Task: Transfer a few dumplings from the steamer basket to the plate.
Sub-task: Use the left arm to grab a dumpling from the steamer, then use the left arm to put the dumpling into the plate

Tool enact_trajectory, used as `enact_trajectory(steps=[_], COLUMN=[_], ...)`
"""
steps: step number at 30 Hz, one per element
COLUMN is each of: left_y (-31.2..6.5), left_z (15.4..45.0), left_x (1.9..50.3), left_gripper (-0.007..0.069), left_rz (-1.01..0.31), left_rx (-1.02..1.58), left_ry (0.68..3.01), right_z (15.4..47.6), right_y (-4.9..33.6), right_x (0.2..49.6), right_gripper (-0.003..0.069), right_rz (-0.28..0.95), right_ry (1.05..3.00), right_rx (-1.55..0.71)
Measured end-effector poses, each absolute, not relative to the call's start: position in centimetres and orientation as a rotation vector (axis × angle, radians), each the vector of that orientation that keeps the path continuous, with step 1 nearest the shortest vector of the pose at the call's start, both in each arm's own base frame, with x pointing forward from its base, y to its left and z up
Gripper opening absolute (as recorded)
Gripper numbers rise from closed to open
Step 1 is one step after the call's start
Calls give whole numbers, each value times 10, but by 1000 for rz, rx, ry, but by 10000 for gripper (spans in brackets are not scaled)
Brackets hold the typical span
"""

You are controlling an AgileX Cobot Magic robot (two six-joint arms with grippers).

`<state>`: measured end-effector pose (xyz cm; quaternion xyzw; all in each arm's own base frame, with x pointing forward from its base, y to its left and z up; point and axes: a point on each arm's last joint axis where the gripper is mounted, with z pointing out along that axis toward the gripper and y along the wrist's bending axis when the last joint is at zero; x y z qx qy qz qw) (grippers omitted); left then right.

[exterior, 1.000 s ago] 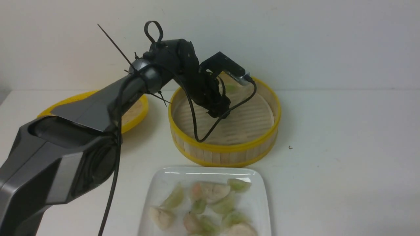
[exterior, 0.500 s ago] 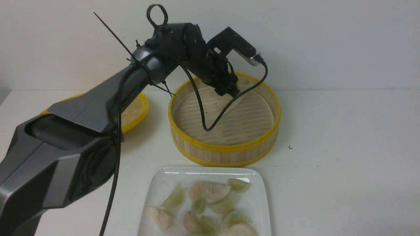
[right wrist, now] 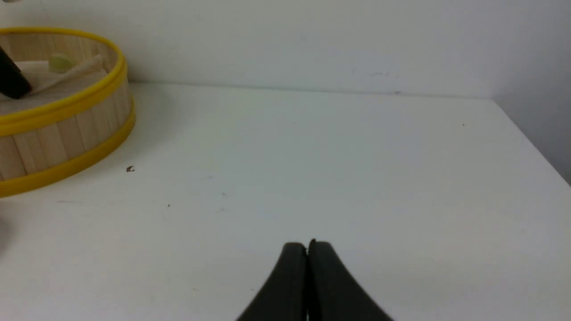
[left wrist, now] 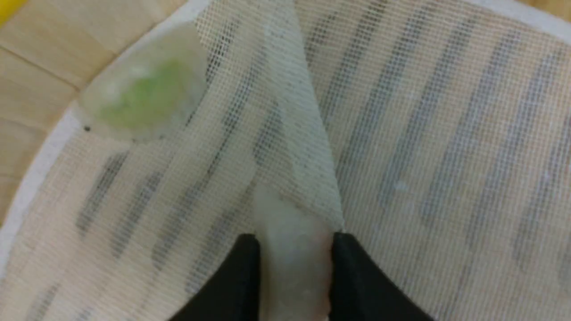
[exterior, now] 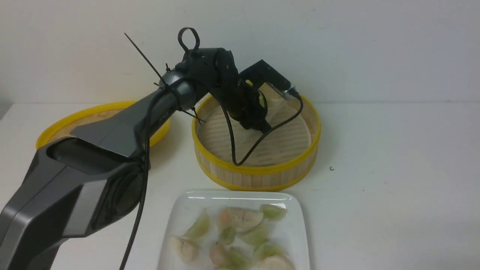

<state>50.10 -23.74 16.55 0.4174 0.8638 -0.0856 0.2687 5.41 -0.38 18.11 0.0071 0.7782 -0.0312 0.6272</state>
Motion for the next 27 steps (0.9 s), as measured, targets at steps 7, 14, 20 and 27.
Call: enact_trajectory(steps=[7, 14, 20, 27], left_y=[-217, -203, -196, -219], left_z=[248, 322, 294, 216], left_x=[470, 429, 340, 266], left_gripper=[176, 176, 176, 176], left_rz=[-171, -242, -421, -484], left_rx=[1067, 952, 1019, 1297], left_ry=[2473, 2453, 2707, 2797], right_z=[181, 181, 181, 181], right_y=[-4, -4, -4, -4], right_x=[54, 54, 54, 54], right_gripper=[-15, -15, -15, -15], right_rz=[-71, -71, -71, -71], right_ry=[1784, 1784, 1784, 1784], right_rx=[16, 16, 16, 16])
